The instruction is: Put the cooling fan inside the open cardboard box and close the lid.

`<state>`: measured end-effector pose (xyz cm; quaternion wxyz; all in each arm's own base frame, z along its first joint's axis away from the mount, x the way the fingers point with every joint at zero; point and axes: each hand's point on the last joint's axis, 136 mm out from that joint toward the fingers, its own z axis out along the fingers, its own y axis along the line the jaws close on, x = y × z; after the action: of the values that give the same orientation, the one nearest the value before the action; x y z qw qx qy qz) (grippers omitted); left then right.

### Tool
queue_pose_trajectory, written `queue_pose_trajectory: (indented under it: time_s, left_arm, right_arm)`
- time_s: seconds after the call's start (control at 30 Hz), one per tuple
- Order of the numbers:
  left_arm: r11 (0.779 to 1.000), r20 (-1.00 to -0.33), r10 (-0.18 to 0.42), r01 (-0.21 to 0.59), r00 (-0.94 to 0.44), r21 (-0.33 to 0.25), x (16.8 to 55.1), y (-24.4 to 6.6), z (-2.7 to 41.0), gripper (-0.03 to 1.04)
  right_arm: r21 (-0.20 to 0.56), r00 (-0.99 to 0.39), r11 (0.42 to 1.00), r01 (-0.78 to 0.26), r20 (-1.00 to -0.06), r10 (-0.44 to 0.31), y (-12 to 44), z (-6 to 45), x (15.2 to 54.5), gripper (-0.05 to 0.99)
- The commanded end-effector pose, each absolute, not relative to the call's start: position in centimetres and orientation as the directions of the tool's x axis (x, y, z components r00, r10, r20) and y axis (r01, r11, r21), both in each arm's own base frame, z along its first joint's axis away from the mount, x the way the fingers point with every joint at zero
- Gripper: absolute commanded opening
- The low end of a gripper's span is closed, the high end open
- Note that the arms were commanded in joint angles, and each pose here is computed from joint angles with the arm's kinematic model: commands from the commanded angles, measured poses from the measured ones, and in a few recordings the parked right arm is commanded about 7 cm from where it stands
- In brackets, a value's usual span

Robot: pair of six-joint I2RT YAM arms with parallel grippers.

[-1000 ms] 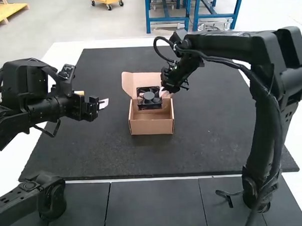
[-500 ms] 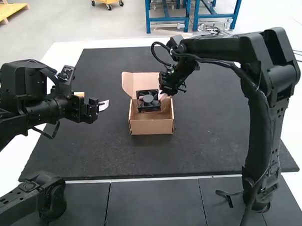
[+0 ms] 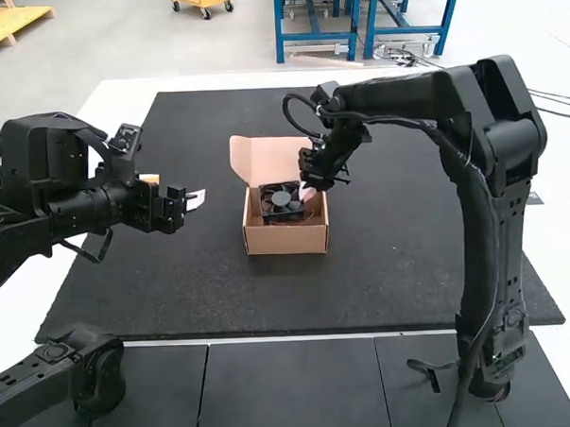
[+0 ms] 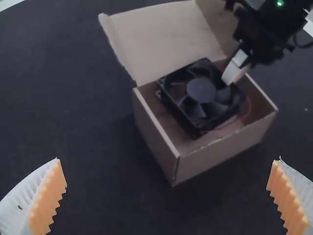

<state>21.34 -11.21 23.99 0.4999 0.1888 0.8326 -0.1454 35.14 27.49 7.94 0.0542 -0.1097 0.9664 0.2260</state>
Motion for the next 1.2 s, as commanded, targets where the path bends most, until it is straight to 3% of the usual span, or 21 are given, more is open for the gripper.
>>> queue_pose_trajectory:
  time_s: [0.0,0.43,0.47,0.57,0.7,0.9,1.03,1.17]
  left_arm:
    - [0.878,-0.897,0.161,0.475,-0.411,-0.061,20.9,-11.4,24.4,0.97]
    - [0.879,-0.898,0.158,0.474,-0.41,-0.062,21.1,-11.4,24.4,0.97]
    - [0.879,-0.898,0.157,0.472,-0.41,-0.062,21.1,-11.4,24.4,0.97]
    - [0.879,-0.901,0.155,0.473,-0.405,-0.062,21.1,-11.4,24.6,0.97]
    - [0.881,-0.904,0.15,0.47,-0.4,-0.062,21.3,-11.5,24.5,0.97]
    - [0.881,-0.915,0.133,0.468,-0.38,-0.066,22.0,-11.8,24.8,0.97]
    - [0.886,-0.913,0.118,0.457,-0.391,-0.081,23.1,-12.1,24.8,0.97]
    - [0.89,-0.912,0.106,0.446,-0.396,-0.091,24.4,-12.5,25.2,0.97]
  right_arm:
    - [0.428,-0.964,0.865,-0.261,-0.16,-0.212,28.2,7.8,35.1,-0.02]
    - [0.443,-0.974,0.868,-0.224,-0.103,-0.199,28.7,5.8,35.0,-0.02]
    - [0.457,-0.973,0.859,-0.229,-0.102,-0.205,28.9,6.0,34.9,0.02]
    - [0.463,-0.964,0.846,-0.265,-0.13,-0.231,29.3,6.9,35.2,0.36]
    - [0.453,-0.951,0.836,-0.309,-0.14,-0.275,29.2,8.2,35.2,0.66]
    - [0.511,-0.935,0.784,-0.351,-0.154,-0.319,29.9,12.8,34.8,0.73]
    - [0.552,-0.939,0.76,-0.344,-0.194,-0.284,29.8,16.5,35.4,0.75]
    - [0.519,-0.918,0.761,-0.389,-0.283,-0.277,28.3,20.1,35.1,0.76]
